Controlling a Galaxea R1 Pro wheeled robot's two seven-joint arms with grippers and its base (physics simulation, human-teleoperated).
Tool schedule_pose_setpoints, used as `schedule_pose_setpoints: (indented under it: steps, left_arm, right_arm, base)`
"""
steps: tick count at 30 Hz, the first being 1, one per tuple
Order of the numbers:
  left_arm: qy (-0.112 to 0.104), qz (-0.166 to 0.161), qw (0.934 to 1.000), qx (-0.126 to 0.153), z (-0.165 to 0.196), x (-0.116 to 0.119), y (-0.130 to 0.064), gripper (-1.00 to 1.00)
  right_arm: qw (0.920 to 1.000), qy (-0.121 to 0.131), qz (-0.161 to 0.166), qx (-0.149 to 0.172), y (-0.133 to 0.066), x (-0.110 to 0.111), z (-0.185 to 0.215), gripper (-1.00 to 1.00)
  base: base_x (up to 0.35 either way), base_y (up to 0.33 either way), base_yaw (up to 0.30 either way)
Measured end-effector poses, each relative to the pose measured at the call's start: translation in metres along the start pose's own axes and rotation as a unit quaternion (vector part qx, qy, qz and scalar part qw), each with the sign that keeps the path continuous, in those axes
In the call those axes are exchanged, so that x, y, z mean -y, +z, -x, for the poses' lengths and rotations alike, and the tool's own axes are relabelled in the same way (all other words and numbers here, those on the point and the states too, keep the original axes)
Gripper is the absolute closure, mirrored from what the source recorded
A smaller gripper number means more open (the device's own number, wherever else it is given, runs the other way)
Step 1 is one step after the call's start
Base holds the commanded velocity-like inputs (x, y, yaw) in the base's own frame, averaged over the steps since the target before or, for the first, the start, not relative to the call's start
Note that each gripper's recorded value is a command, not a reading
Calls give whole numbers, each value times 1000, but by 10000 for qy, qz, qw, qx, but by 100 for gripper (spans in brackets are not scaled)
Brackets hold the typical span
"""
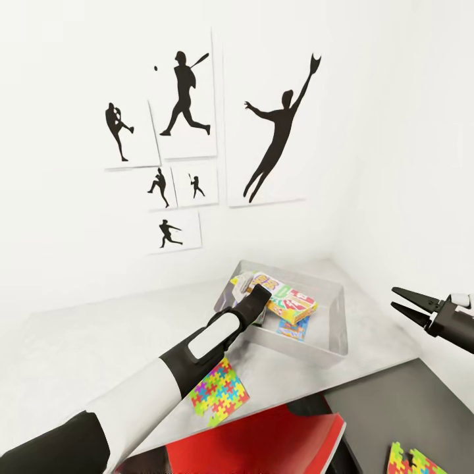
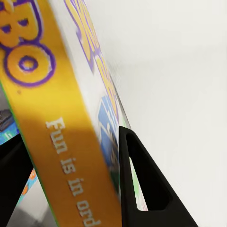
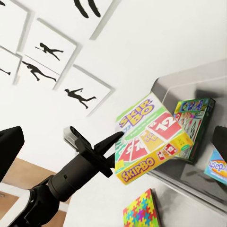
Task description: Put all the toys in the child's room - the three board games (two on the bed and one on the table), the two jigsaw puzzles on the table, and the tennis ball on the table - inside the toy box on the table in the child's room.
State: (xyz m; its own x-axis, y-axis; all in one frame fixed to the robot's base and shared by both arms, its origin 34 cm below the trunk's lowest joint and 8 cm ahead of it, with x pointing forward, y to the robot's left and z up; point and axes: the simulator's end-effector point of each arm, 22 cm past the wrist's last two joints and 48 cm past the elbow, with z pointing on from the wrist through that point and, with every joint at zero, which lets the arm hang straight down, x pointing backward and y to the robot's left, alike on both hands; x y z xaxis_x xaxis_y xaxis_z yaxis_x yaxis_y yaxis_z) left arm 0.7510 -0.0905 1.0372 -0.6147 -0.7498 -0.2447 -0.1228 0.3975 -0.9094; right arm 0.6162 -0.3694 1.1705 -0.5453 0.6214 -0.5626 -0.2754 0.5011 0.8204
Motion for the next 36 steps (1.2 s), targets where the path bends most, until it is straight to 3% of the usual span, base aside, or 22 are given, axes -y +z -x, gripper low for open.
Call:
schedule_pose_setpoints:
  steps: [12,24,36]
  left_arm:
    - [-61,27,10000,-36,-3,-7,4,100]
    - [-147,25,9998,116,3,-11,7,100]
    - [-174,-198,9996,94,1,10,4,100]
  right_arm:
    - [9999,61,-63,-48,3,9,-4,-100]
    - [9998,161,-93,-70,6,17,-11,-100]
    - [9998,174,-86,-77,6,17,-12,-100]
  base:
    - [0,0,0]
    - [0,0,0]
    - [0,0,0]
